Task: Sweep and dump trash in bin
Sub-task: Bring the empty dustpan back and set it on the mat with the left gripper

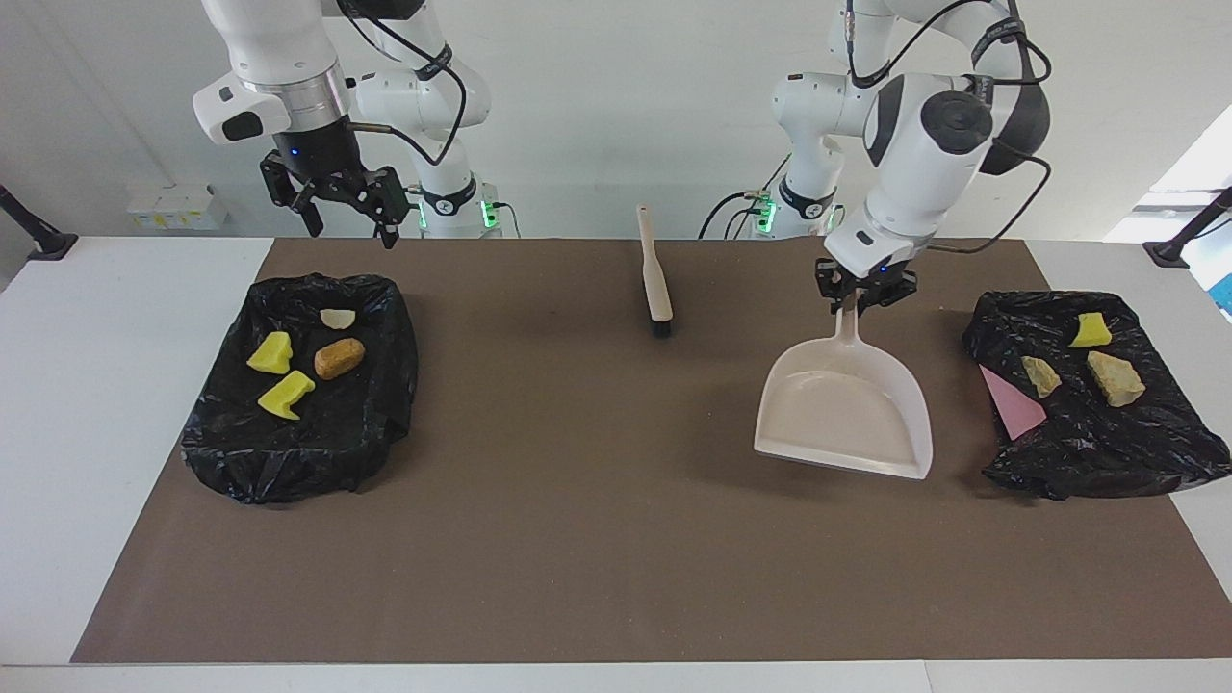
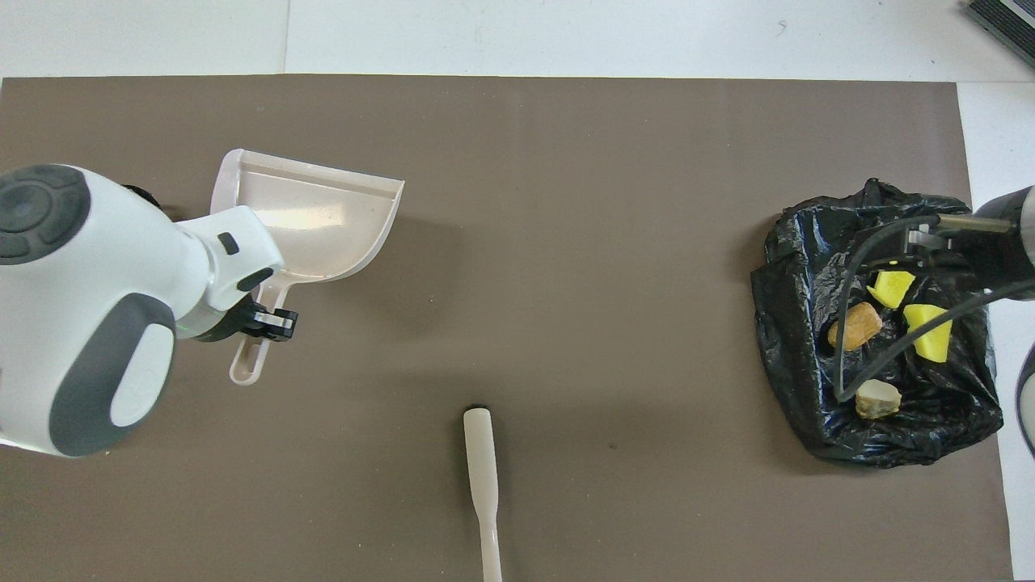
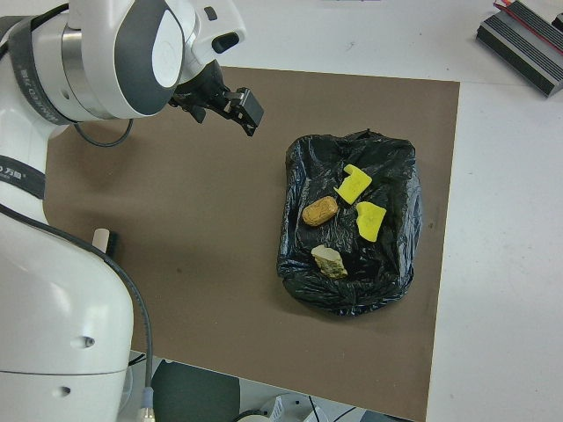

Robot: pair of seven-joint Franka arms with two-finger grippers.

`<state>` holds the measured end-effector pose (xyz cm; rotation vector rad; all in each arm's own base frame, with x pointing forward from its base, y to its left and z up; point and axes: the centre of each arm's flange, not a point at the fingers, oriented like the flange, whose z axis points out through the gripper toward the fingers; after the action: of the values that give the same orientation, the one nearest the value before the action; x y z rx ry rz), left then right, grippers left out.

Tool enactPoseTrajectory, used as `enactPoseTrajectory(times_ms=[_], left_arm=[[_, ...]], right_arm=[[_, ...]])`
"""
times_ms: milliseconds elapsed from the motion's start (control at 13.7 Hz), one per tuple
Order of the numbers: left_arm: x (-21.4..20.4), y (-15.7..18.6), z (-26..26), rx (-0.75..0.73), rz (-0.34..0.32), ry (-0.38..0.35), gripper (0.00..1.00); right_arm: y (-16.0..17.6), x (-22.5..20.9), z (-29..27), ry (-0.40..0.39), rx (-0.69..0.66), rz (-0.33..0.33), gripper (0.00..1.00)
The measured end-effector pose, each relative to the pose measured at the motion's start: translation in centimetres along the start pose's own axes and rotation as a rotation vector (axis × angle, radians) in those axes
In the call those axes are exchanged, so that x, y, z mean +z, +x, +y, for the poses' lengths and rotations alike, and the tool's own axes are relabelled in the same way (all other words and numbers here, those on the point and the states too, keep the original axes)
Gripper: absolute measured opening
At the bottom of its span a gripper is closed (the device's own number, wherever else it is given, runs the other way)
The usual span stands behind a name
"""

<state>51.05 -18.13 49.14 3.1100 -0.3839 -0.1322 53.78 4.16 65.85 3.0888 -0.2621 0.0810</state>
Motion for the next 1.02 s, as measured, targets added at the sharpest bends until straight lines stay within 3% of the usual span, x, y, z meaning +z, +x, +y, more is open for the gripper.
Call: enactPoseTrajectory(times_ms=[291, 655, 1020], left_arm=[[3.2, 1.5, 7.2, -0.069, 0.041, -0.045, 0.31], [10.0, 4.3, 14.1, -0.193, 0.099, -0.127, 0.31], [12.9, 4.8, 16.1, -0.212, 0.101, -0.13, 0.31]], right_arm=[[0.1, -0.2, 1.1, -0.002, -0.054, -0.003, 1.0], [-1.5, -0.1, 1.6, -0.017, -0.143, -0.094, 1.0], [-1.5, 0.0, 2.8, -0.012, -0.162, -0.108, 1.0]])
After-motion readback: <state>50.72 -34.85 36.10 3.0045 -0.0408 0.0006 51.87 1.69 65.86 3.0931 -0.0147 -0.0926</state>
